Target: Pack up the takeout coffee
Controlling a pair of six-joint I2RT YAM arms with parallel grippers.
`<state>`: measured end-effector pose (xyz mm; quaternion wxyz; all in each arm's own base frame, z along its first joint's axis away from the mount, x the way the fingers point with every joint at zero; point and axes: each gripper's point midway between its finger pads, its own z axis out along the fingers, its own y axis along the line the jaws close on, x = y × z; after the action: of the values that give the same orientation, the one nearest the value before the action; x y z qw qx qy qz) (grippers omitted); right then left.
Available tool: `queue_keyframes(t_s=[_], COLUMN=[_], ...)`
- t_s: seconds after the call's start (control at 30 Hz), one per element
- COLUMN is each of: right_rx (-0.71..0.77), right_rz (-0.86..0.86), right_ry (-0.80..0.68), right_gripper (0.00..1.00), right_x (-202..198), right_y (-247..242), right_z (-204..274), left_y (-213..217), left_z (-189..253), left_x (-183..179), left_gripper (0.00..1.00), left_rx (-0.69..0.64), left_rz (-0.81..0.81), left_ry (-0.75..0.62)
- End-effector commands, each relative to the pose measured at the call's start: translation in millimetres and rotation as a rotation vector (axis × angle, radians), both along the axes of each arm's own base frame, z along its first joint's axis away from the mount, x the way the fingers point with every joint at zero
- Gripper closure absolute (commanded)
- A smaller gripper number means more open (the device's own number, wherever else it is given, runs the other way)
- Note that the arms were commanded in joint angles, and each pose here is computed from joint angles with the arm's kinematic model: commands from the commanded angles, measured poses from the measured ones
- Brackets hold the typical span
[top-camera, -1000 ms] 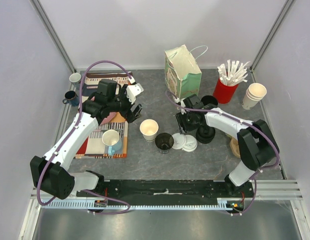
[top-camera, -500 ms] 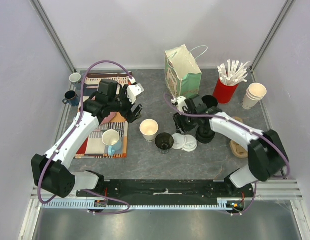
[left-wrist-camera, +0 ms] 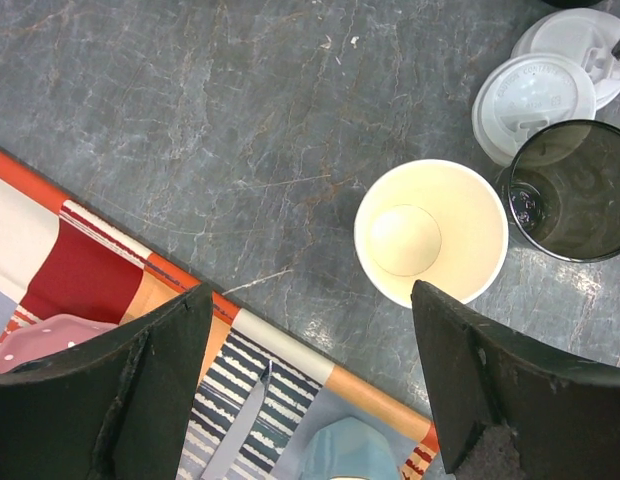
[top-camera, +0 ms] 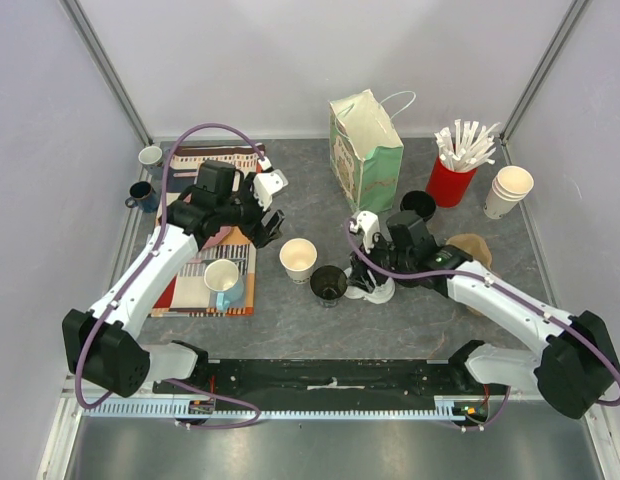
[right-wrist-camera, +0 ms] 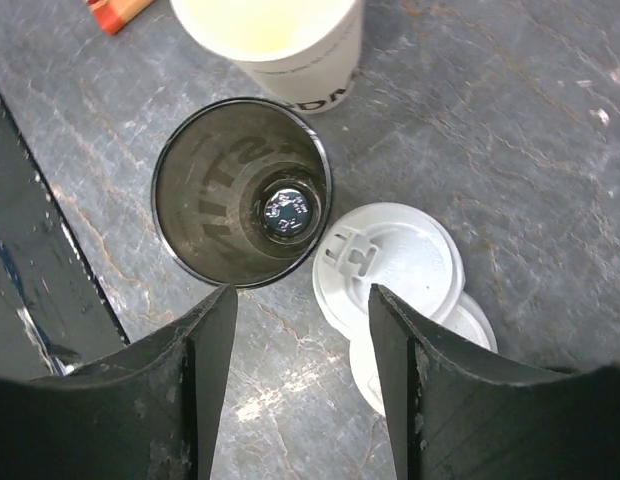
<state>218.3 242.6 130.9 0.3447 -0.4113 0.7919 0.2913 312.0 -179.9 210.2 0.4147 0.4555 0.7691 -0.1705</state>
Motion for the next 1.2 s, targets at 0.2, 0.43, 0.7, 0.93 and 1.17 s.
queue_keyframes(t_s=[0.2, 0.43, 0.7, 0.93, 1.17], right_rx=[-0.065, -0.121, -0.080, -0.045, -0.138], right_rz=[-0.235, -0.222, -0.112, 0.093, 0.124], right_ry=[0.084, 0.111, 0.108, -0.011, -0.004], right_gripper=[0.35, 0.52, 0.89, 0.93, 0.94], right_x=[39.2, 35.1, 11.1, -34.8, -25.2], right_y=[25.0, 28.2, 43.4, 92.1, 100.0], right_z=[-2.9, -23.5, -14.5, -1.5, -27.4], left_y=[5.5, 7.7, 10.5, 37.7, 55.9], left_z=[-0.7, 2.2, 2.0, 4.7, 2.1], left_x=[-6.9, -7.5, -6.1, 13.6, 10.6], left_gripper=[0.14, 0.14, 0.14, 0.14, 0.14], left_rx=[0.002, 0.007, 0.020, 0.071, 0.084], left_rz=[0.009, 0.015, 0.023, 0.149, 0.184], left_ry=[0.004, -0.011, -0.021, -0.084, -0.096])
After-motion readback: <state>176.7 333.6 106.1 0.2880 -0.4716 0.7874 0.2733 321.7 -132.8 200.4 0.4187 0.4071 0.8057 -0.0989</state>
